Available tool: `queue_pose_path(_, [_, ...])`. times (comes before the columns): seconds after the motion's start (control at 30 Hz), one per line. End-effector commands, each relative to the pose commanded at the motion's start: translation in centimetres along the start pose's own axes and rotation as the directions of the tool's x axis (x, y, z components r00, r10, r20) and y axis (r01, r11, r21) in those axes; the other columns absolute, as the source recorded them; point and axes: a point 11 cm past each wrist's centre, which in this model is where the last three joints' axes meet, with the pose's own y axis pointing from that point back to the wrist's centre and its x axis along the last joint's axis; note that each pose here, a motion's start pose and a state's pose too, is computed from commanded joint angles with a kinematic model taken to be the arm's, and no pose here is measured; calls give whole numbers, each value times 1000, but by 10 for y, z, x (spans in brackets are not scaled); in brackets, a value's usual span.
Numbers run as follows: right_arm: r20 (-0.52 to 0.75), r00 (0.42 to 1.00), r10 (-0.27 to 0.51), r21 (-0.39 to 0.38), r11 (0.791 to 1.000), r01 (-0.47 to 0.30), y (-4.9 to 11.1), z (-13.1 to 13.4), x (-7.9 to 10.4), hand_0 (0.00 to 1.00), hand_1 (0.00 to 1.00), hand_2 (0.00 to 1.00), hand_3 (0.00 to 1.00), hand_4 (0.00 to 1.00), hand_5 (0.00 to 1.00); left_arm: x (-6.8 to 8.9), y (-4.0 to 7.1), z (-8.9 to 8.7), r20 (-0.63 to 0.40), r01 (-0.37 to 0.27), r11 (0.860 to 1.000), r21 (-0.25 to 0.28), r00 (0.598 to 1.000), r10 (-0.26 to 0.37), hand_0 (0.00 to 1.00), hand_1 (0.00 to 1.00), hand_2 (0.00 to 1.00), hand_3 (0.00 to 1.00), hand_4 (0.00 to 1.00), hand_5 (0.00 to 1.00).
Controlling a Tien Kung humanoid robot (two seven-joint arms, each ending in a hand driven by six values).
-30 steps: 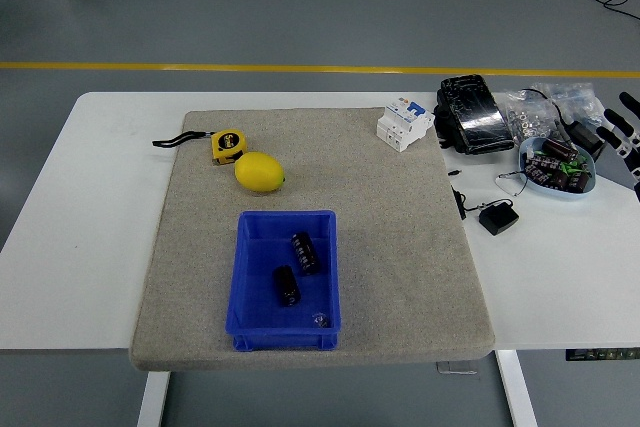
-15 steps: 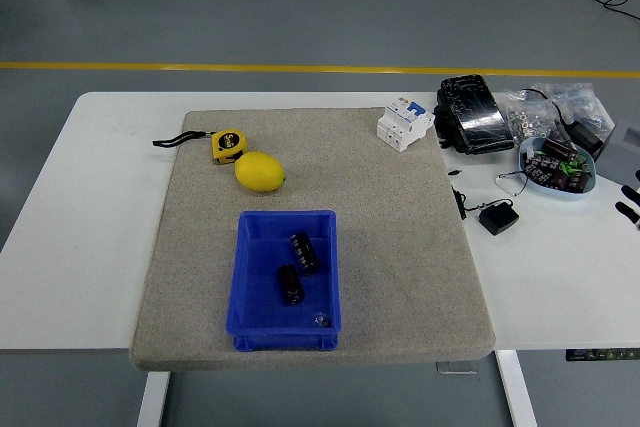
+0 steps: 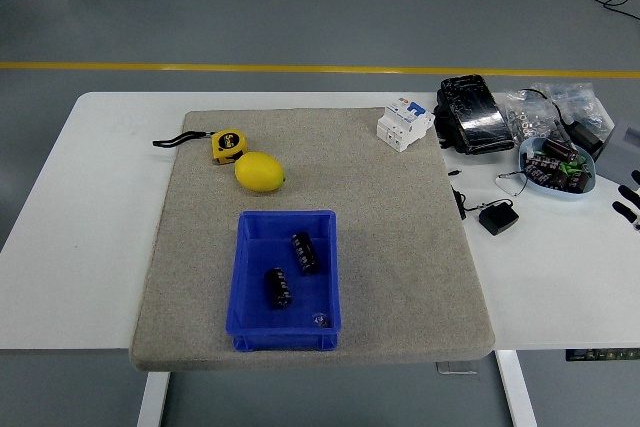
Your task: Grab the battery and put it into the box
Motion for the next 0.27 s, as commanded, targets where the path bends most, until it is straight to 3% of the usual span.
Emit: queue_pose_path(0.27, [2,1000,-15,26,1000,15,-9,-6,-6,908,887,905,941,998,928,-2,1,8,-39,7,1000,-8,999,-8,591,591,661,586,630,619])
